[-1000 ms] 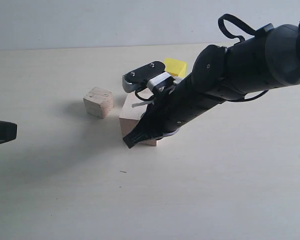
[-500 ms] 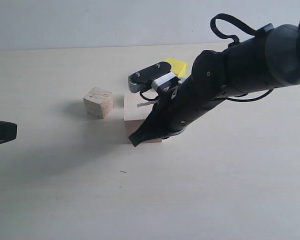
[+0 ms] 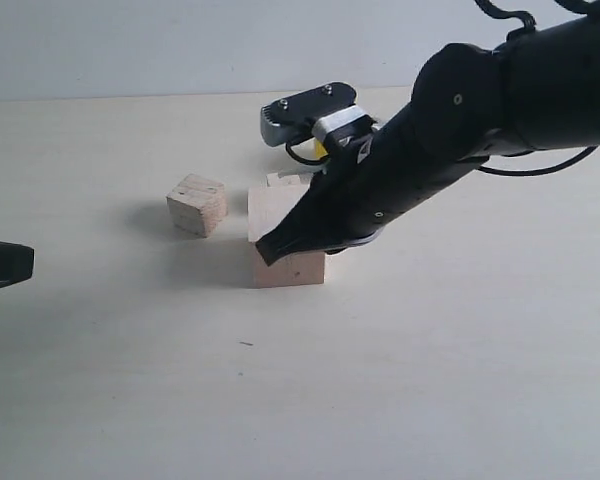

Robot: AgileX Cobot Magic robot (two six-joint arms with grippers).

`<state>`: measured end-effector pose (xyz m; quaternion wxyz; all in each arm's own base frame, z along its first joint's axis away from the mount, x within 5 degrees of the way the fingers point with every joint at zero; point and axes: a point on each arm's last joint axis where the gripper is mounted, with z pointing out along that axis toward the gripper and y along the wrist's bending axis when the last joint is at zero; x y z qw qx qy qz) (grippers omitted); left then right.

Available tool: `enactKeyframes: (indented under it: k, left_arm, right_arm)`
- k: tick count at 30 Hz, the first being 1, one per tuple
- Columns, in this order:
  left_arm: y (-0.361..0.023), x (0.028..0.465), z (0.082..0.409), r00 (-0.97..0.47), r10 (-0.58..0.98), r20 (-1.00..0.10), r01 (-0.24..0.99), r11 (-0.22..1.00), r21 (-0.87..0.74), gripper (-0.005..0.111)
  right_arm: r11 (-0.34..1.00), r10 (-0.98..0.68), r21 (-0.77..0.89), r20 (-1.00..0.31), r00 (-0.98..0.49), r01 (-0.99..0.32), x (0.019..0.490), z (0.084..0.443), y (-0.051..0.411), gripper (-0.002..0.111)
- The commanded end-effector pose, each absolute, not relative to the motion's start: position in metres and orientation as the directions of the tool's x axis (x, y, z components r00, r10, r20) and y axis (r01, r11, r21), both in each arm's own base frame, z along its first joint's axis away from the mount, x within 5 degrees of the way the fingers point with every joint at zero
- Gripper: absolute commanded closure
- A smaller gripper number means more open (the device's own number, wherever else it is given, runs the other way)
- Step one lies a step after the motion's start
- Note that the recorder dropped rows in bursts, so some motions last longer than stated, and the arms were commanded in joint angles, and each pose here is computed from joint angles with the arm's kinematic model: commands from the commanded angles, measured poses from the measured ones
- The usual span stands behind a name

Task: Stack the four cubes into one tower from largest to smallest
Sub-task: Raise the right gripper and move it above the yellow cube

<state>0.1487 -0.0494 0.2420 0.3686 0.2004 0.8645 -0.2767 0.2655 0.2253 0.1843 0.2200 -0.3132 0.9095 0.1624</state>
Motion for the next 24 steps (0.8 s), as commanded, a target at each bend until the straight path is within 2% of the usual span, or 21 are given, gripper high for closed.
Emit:
enactKeyframes:
  k: [1,4,7,8,11,14,18,20,21,24]
  left_arm:
    - [-0.050,0.150,0.244,-0.642,0.139,-0.754,0.554,0.764,-0.331,0.107]
    - [-0.051,0.149,0.244,-0.645,0.143,-0.750,0.562,0.754,-0.339,0.107]
    - [-0.052,0.148,0.244,-0.647,0.145,-0.749,0.565,0.751,-0.343,0.107]
    - [-0.052,0.148,0.244,-0.649,0.145,-0.747,0.565,0.750,-0.345,0.107]
    - [-0.053,0.146,0.244,-0.655,0.152,-0.740,0.577,0.733,-0.360,0.107]
    - [-0.054,0.145,0.244,-0.658,0.156,-0.736,0.585,0.722,-0.369,0.107]
    - [-0.053,0.146,0.244,-0.654,0.155,-0.741,0.581,0.730,-0.359,0.107]
    - [-0.053,0.147,0.244,-0.652,0.154,-0.742,0.578,0.734,-0.356,0.107]
    - [-0.053,0.147,0.244,-0.652,0.154,-0.742,0.578,0.734,-0.356,0.107]
    - [-0.054,0.146,0.244,-0.655,0.154,-0.740,0.580,0.730,-0.362,0.107]
  right_arm:
    - [0.748,-0.505,0.156,-0.498,-0.705,-0.645,0.265,0.187,0.225,0.108]
    - [0.748,-0.469,0.149,-0.570,-0.674,-0.646,0.265,0.207,0.224,0.108]
    - [0.754,-0.377,0.122,-0.723,-0.578,-0.645,0.270,0.271,0.213,0.108]
    - [0.789,-0.309,0.110,-0.779,-0.546,-0.604,0.282,0.300,0.200,0.108]
    - [0.876,-0.189,0.120,-0.806,-0.561,-0.467,0.311,0.332,0.163,0.108]
    - [0.911,-0.203,0.075,-0.774,-0.600,-0.405,0.333,0.345,0.132,0.108]
    - [0.885,-0.376,-0.091,-0.718,-0.586,-0.456,0.353,0.327,0.123,0.108]
    - [0.885,-0.386,-0.103,-0.707,-0.592,-0.455,0.372,0.302,0.128,0.108]
    - [0.874,-0.415,-0.112,-0.679,-0.605,-0.473,0.385,0.279,0.132,0.108]
    - [0.856,-0.472,-0.127,-0.591,-0.654,-0.502,0.408,0.243,0.139,0.108]
